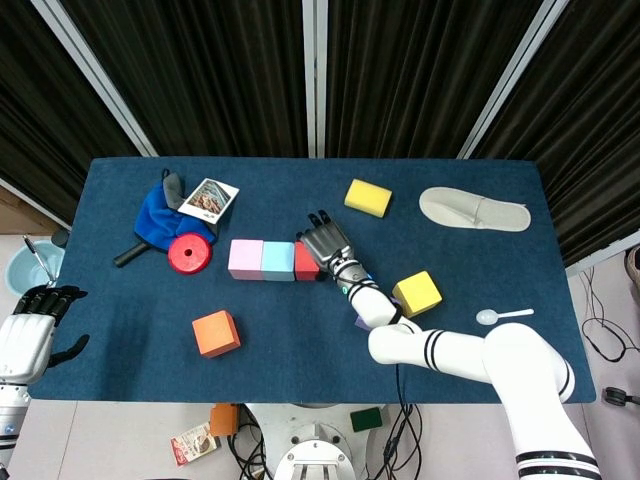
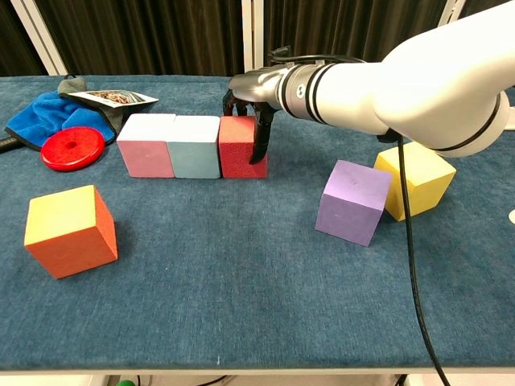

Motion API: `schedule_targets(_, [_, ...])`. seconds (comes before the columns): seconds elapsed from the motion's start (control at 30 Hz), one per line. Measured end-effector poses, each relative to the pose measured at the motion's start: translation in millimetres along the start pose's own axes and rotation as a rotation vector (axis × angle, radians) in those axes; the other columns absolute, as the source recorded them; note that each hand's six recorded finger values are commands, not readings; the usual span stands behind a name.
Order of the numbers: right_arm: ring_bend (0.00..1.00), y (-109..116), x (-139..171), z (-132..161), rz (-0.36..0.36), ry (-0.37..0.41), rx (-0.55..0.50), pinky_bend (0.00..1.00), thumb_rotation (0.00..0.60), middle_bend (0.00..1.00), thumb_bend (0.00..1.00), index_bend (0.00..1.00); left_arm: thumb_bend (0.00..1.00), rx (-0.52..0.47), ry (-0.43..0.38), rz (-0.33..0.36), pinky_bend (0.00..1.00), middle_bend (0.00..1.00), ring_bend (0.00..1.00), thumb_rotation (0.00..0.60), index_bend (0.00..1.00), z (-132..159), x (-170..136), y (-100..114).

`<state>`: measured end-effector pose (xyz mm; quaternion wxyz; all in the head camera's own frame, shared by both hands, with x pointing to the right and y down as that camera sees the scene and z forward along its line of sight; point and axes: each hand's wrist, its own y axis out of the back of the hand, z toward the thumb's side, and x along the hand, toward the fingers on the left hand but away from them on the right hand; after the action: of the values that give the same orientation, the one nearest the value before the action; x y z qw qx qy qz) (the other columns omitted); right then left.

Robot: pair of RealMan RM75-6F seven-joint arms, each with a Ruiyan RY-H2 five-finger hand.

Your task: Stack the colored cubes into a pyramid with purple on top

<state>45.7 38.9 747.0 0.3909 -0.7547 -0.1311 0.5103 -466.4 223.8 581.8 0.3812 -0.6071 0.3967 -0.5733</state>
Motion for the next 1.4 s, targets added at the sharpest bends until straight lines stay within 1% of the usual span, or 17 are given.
schedule_targets(0.03, [0.05, -0.2, 0.4, 0.7, 0.001, 0.001, 0.001, 0.0, 0.6, 0.32, 0.11, 0.29, 0.19, 0.0, 0.0, 0.0, 0.16, 0.23, 0.21, 0.6, 0.25, -0.2, -0.1, -0.1])
schedule_targets(0.07, [0.05, -0.3, 0.8, 1.2, 0.001, 0.001, 0.003, 0.0, 0.6, 0.32, 0.11, 0.28, 0.19, 0.0, 0.0, 0.0, 0.16, 0.23, 0.21, 0.6, 0.25, -0.1, 0.0, -0.2])
schedule_targets(0.13, [0.04, -0.6, 2.2, 1.9, 0.005, 0.002, 0.006, 0.0, 0.6, 0.24, 0.09, 0.18, 0.19, -0.001, -0.003, 0.001, 0.16, 0.23, 0.21, 0.6, 0.25, 0.6, 0.3, -0.3])
schedule_targets(0.2, [0.04, -0.9, 3.9, 2.5, 0.01, 0.003, 0.006, 0.0, 0.6, 0.19, 0.08, 0.11, 0.19, -0.001, -0.006, 0.002, 0.16, 0.23, 0.21, 0.6, 0.25, 1.3, 0.7, -0.3])
schedule_targets(0.3, [0.02, -0.9, 7.5, 3.6, 0.017, 0.006, 0.007, 0.0, 0.6, 0.14, 0.06, 0.05, 0.19, 0.0, -0.009, 0.005, 0.16, 0.23, 0.21, 0.6, 0.25, 2.3, 1.5, 0.2])
schedule_targets(0.4, [0.01, 1.6, 11.9, 4.1, 0.018, 0.009, 0.004, 0.0, 0.6, 0.1, 0.05, 0.02, 0.19, 0.0, -0.013, 0.008, 0.16, 0.23, 0.21, 0.6, 0.25, 3.8, 2.4, 1.0])
schedule_targets(0.5, [0.0, 7.4, 18.0, 1.8, 0.009, 0.012, -0.001, 0.0, 0.6, 0.09, 0.05, 0.01, 0.19, 0.004, -0.017, 0.009, 0.16, 0.23, 0.21, 0.6, 0.25, 5.1, 3.1, 2.1])
schedule_targets(0.6, [0.0, 17.2, 27.0, -7.1, -0.005, 0.008, -0.003, 0.0, 0.6, 0.09, 0.05, 0.01, 0.19, 0.006, -0.016, 0.008, 0.16, 0.23, 0.21, 0.6, 0.25, 4.9, 3.3, 2.4])
schedule_targets(0.73, [0.0, 35.0, 42.2, -33.2, -0.027, -0.022, 0.006, 0.0, 0.6, 0.09, 0.05, 0.01, 0.19, 0.004, -0.014, 0.005, 0.16, 0.23, 0.21, 0.6, 0.25, 4.8, 3.7, 1.9])
schedule_targets(0.83, [0.0, 42.2, 50.7, -56.4, -0.032, -0.061, 0.029, 0.0, 0.6, 0.09, 0.05, 0.0, 0.19, 0.003, -0.014, 0.002, 0.16, 0.23, 0.21, 0.6, 0.25, 5.2, 4.6, 1.0])
schedule_targets(0.97, [0.0, 40.5, 46.7, -65.4, -0.028, -0.086, 0.046, 0.0, 0.6, 0.09, 0.05, 0.01, 0.19, 0.001, -0.017, 0.004, 0.16, 0.23, 0.21, 0.6, 0.25, 6.9, 5.6, 1.1])
schedule_targets(1.13, [0.0, 32.7, 27.6, -65.7, -0.033, -0.106, 0.061, 0.0, 0.6, 0.1, 0.05, 0.01, 0.19, 0.003, -0.006, -0.005, 0.16, 0.23, 0.21, 0.6, 0.25, 4.1, 4.6, -0.6])
schedule_targets(1.27, [0.0, 21.7, 11.6, -57.8, -0.035, -0.103, 0.058, 0.0, 0.6, 0.1, 0.05, 0.0, 0.19, 0.006, -0.003, -0.008, 0.16, 0.23, 0.21, 0.6, 0.25, 2.5, 4.9, -0.8])
schedule_targets(1.4, [0.0, 11.7, 0.0, -42.5, -0.039, -0.073, 0.044, 0.0, 0.6, 0.1, 0.06, 0.0, 0.19, 0.008, -0.004, -0.009, 0.16, 0.23, 0.21, 0.6, 0.25, 2.2, 5.5, -0.7])
